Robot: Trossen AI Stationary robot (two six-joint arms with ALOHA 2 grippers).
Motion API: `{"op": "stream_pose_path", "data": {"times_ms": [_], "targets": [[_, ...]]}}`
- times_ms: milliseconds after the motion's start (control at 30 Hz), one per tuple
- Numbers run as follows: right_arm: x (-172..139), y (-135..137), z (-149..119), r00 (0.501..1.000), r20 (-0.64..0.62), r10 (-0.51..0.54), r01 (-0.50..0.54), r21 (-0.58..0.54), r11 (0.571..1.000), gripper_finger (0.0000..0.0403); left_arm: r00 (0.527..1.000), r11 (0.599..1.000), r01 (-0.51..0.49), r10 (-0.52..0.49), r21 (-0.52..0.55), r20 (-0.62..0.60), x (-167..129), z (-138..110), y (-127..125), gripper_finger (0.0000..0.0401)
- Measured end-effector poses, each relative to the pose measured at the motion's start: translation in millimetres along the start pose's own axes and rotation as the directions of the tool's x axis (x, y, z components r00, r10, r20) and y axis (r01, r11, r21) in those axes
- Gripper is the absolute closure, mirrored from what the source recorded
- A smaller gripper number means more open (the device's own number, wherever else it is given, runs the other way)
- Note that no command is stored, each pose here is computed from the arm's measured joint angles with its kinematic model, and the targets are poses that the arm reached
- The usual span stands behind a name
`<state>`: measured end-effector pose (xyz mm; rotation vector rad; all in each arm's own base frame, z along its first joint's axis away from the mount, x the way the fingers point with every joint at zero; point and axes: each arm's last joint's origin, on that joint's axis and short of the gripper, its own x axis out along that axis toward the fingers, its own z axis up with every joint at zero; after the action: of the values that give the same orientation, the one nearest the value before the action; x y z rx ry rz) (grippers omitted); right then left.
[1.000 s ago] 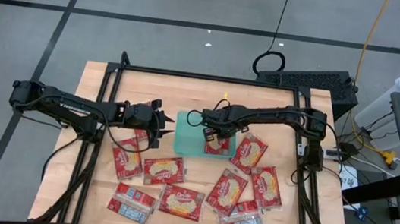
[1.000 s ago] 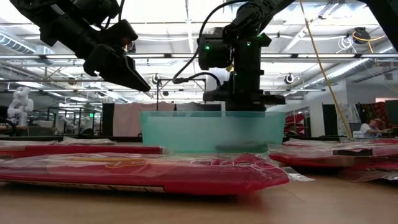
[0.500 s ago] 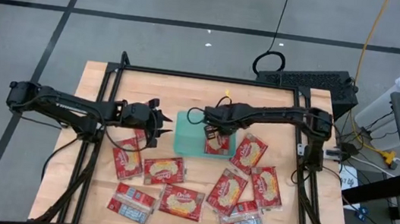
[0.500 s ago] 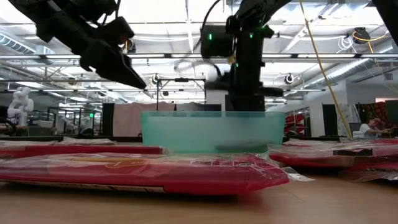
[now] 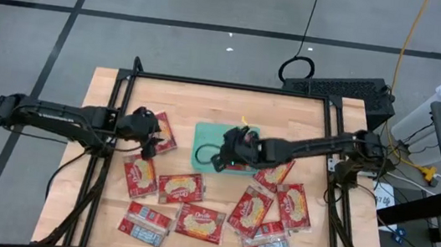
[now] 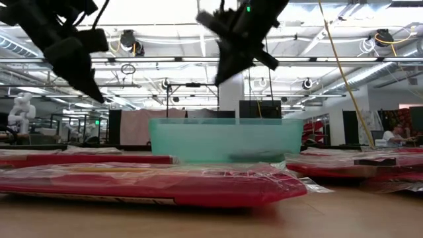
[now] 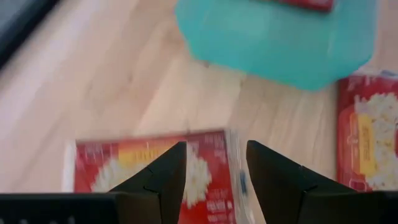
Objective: Sort popcorn bags into baskets
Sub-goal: Put the red popcorn bag into the green bin
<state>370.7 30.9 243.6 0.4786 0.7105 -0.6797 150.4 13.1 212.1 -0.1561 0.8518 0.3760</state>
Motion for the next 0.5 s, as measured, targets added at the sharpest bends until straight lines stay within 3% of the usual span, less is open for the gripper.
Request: {"op": "stream_pose_path", "data": {"times_ms": [167,500], "targets": [[-5,22,-19,0.986,0.103,0.128,-0.123,-0.051,0.991,0.0403,0.996,0.996,-0.018,0.010,-0.083,-0.091,9,-5,-5,0.0229],[-17,39,-60,0.966,0.189,0.174,-0.174,-0.017,0.985,0.0403,0.983,0.998,0.052,-0.059,-0.045,-0.173,30,-19,-38,0.0229]]}}
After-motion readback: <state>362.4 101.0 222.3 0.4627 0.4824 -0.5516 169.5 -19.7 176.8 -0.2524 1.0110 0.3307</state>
